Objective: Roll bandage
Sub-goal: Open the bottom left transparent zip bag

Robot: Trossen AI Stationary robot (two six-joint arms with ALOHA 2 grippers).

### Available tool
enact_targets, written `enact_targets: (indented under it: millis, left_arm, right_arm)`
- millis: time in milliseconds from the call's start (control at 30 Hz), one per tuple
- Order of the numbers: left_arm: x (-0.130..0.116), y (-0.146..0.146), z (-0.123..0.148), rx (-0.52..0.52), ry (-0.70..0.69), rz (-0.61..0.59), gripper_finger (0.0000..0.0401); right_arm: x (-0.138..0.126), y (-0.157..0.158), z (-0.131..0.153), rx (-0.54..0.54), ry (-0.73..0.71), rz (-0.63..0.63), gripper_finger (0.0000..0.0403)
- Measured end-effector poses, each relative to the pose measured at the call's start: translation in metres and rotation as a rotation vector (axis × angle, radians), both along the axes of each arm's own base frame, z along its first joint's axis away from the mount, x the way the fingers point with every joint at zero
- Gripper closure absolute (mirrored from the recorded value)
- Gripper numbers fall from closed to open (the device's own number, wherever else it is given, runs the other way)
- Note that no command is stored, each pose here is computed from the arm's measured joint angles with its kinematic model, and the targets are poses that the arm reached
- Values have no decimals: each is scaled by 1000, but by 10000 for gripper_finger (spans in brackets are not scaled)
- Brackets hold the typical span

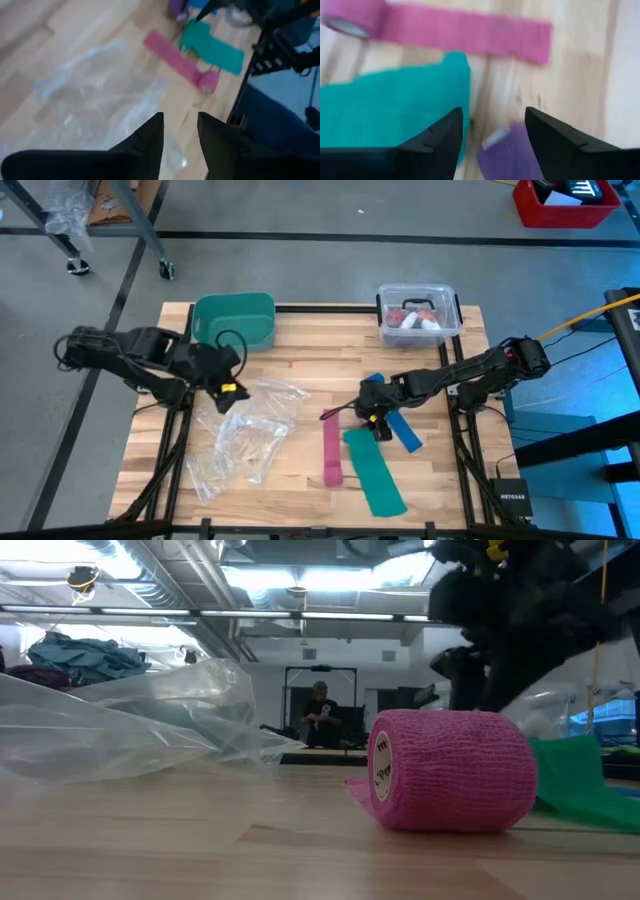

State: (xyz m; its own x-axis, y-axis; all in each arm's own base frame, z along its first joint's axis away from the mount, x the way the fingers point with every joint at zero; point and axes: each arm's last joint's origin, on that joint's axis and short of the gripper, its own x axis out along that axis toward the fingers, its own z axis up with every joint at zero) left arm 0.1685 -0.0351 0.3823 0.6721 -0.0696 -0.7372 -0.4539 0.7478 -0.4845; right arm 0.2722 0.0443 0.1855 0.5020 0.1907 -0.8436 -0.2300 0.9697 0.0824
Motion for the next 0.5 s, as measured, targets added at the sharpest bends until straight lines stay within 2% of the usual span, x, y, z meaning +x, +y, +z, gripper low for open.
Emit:
enact_targets:
  millis: [133, 333, 500]
  left_arm:
    - [-10, -10, -6, -8, 98, -33, 299]
    - [-23, -18, -15, 31, 252, -84, 308]
    - [-26, -19, -21, 100, 287, -70, 308]
  right_arm:
    - [9, 2, 7, 47, -107, 22, 185]
    - [23, 4, 31, 45, -212, 32, 185]
    - [33, 6, 55, 19, -299, 73, 185]
